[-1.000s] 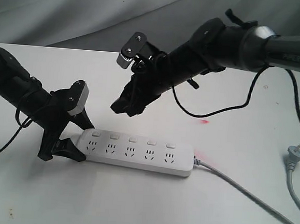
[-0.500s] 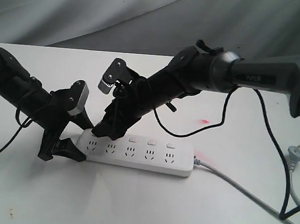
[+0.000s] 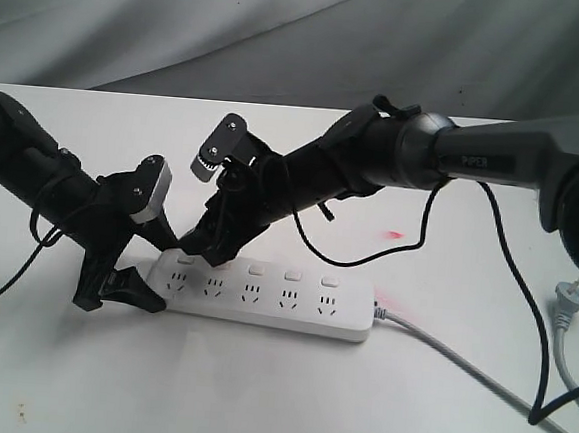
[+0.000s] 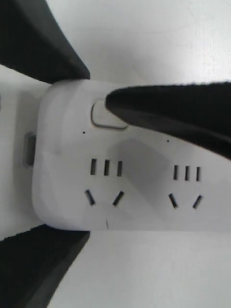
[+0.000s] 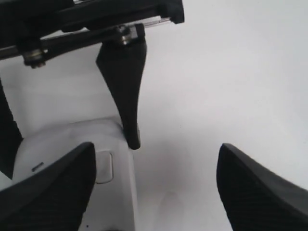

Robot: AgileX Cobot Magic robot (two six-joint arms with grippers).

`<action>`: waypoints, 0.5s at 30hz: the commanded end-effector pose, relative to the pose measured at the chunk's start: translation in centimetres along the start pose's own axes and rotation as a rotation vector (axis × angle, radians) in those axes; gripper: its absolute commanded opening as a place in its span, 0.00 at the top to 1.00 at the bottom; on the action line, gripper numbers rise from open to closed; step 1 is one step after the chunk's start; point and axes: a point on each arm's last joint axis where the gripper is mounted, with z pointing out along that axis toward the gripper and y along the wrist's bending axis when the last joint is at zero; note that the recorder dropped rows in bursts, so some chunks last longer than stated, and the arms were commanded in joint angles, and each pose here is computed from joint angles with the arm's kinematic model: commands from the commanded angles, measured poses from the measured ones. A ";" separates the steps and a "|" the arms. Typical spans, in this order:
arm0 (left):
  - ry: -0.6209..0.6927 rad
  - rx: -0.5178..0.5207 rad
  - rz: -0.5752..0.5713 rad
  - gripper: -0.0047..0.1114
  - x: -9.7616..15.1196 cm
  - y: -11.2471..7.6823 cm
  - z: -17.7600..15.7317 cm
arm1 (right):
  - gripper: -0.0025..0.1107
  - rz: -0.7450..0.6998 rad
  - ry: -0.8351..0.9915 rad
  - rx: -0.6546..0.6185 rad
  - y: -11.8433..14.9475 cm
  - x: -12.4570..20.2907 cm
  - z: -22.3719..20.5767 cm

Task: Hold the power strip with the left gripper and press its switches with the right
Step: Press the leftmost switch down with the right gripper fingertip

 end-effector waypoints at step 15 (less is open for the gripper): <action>-0.002 -0.012 0.010 0.96 -0.4 0.1 0.0 | 0.40 -0.064 0.018 0.058 0.6 -0.2 1.2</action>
